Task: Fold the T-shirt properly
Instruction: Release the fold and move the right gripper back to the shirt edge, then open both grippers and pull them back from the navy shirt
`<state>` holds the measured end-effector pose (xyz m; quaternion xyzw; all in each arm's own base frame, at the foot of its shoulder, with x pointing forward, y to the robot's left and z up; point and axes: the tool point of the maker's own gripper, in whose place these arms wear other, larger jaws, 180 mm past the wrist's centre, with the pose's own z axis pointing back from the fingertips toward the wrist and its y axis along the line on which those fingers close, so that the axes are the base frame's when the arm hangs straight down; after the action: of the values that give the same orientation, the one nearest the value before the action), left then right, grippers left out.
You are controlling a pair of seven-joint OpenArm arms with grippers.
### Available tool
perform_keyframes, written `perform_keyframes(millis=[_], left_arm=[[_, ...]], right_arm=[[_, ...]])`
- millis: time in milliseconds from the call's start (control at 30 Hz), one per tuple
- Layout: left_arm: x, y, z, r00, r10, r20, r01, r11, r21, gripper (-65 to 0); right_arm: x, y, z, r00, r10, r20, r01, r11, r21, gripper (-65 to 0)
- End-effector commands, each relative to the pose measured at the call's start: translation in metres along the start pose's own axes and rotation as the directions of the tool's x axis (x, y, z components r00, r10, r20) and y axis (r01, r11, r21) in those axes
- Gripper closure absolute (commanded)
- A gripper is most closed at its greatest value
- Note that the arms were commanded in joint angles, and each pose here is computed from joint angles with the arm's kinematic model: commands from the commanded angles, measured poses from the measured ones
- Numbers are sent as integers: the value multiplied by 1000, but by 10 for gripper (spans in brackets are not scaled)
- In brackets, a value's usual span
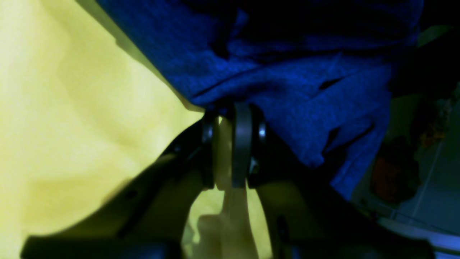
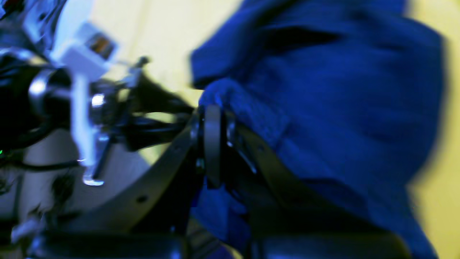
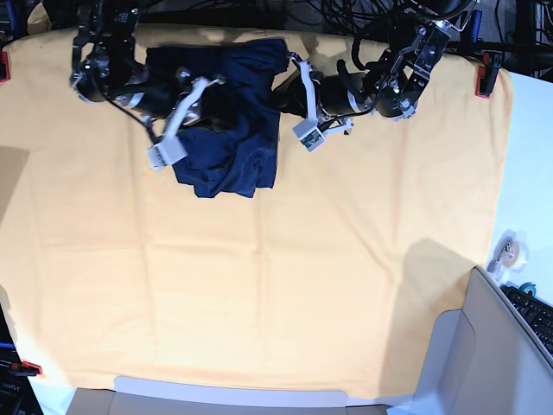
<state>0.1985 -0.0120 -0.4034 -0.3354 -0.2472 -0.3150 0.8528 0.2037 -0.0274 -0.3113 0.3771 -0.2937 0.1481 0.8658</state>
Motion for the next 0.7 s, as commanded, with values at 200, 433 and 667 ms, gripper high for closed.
perform_keyframes(millis=[200, 433, 667], left_arm=[[7, 3, 4, 1000, -14, 20, 14, 1000, 6, -57], [12, 18, 12, 999, 8, 42, -10, 999, 48, -57], [21, 41, 28, 996, 28, 84, -38, 993, 113, -57]], right_arm=[[2, 30, -24, 991, 118, -65, -108, 985, 135, 0], [-21, 32, -48, 969, 155, -192, -116, 973, 200, 0], [-21, 42, -61, 936, 255, -243, -191, 947, 258, -94]])
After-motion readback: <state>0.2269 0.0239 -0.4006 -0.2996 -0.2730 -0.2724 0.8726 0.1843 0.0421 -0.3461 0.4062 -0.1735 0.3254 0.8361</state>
